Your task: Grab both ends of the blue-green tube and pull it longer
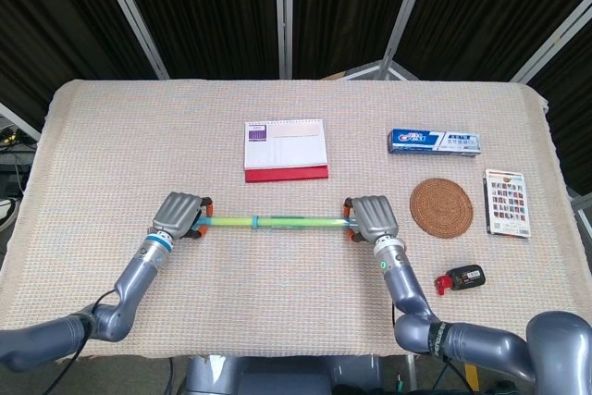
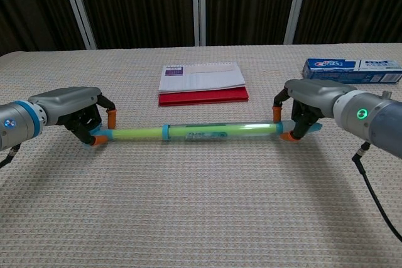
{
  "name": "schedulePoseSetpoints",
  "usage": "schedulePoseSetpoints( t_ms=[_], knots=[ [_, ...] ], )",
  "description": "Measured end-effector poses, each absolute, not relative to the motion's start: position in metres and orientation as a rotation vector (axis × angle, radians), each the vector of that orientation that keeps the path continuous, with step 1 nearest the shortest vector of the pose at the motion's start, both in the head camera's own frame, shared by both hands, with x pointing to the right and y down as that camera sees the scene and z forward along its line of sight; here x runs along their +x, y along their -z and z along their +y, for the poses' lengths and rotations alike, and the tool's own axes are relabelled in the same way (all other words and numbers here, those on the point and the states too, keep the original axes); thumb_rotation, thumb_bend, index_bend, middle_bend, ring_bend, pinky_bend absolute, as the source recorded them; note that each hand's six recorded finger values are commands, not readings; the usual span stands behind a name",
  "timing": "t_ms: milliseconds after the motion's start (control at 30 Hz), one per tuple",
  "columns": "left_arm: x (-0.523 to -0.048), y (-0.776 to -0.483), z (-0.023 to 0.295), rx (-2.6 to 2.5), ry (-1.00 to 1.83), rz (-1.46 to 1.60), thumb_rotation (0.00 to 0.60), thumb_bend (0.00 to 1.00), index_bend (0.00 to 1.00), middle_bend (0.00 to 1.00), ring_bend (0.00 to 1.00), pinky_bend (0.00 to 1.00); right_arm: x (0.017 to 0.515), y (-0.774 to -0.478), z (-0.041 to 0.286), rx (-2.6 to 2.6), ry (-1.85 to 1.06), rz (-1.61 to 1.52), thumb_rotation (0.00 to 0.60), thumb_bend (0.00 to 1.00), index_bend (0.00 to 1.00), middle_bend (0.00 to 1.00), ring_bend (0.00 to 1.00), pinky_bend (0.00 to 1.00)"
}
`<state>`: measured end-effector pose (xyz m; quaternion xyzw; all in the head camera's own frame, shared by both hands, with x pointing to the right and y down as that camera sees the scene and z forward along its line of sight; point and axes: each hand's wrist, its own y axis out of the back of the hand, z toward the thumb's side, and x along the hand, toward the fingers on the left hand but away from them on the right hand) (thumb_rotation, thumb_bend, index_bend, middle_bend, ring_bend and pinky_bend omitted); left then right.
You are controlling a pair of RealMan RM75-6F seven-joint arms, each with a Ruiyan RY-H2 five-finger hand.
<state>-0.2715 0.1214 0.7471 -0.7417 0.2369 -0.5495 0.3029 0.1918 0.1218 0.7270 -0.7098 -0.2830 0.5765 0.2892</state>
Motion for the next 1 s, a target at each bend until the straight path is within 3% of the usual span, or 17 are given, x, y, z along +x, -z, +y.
schedulePoseSetpoints(
  t_ms=[1000],
  knots=[
    [-0.351,-0.738,0.109,-1.853,1.603,0.698,0.600,0.57,0.73,0.85,0.81,1.00,0.270,-0.691,0.104,-1.802,-1.573,-0.877,0.600,0.33,0.58,1.00,1.00,1.00]
  ],
)
